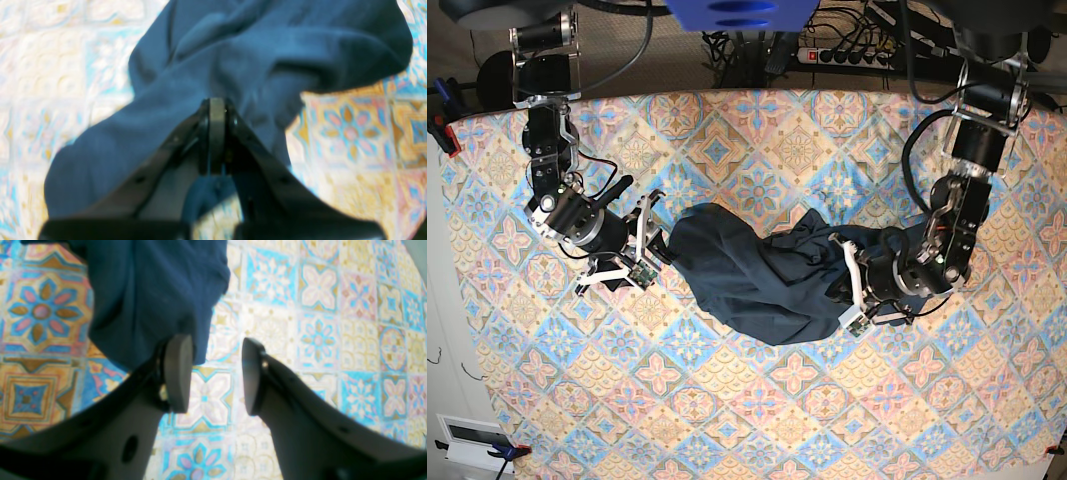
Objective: Layout the t-shirt on the table in an organized manner, then fold the t-shirt properly
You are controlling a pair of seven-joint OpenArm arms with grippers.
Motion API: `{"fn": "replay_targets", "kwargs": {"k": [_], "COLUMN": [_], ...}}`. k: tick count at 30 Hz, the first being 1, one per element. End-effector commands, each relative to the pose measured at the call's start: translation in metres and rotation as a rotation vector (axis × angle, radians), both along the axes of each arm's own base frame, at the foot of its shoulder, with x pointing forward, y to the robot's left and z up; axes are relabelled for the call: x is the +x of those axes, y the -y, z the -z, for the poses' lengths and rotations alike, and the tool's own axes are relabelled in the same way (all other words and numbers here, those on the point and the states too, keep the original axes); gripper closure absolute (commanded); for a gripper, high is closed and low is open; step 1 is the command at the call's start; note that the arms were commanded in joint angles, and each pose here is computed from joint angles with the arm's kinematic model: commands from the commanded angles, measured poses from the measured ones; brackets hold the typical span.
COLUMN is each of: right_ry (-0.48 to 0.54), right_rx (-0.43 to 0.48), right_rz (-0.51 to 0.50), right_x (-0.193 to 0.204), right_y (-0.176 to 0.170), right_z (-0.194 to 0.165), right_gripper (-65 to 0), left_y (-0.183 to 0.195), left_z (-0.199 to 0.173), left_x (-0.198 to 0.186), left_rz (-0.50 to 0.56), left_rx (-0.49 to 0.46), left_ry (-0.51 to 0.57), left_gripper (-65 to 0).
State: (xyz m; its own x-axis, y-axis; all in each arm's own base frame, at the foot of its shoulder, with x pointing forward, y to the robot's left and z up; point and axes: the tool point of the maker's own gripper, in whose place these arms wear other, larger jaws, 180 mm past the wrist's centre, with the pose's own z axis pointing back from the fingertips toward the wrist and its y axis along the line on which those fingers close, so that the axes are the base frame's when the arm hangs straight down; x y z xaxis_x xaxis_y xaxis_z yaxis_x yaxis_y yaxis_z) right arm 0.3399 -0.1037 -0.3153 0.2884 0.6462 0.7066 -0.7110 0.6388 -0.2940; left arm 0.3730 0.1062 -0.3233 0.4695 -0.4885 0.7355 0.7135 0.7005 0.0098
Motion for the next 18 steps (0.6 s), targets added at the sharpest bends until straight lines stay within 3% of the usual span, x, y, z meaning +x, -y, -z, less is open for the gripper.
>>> {"fn": "replay_targets", "kwargs": {"k": [1,7,10,13,18], "right_ry": [0.040,-0.003,-0.055,-0.100,-0.088], "right_rx": [0.017,0.015,0.047,0.134,0.207], "right_rz": [0.000,0.012,0.026,0.033,0.036], "right_x": [0.008,0.008,0.006,0.013,0.040], "right_y": [0.001,0.004,-0.002,-0.019,-0.032], "right_z": [-0.013,0.001,0.017,0.024,0.011], "right_gripper": [-23.6,-24.0,-24.1,-24.1,-24.1], "left_y": [-0.008,-0.025,-0.041,-0.051,-0.052], "left_z": [-0.014,-0.020,-0.027,-0.032,-0.031], "left_x": [-0.007,-0.088,-0.090,-0.086,-0.086], "left_rz": [0.009,0.069,0.017,-0.014,-0.020], "left_rx": [-0.015,-0.036,-0.034,-0.031,-0.031], "left_ry": [0.034,0.018,0.037,0.055,0.055], "left_gripper": [0.0,0.0,0.0,0.0,0.0]}}
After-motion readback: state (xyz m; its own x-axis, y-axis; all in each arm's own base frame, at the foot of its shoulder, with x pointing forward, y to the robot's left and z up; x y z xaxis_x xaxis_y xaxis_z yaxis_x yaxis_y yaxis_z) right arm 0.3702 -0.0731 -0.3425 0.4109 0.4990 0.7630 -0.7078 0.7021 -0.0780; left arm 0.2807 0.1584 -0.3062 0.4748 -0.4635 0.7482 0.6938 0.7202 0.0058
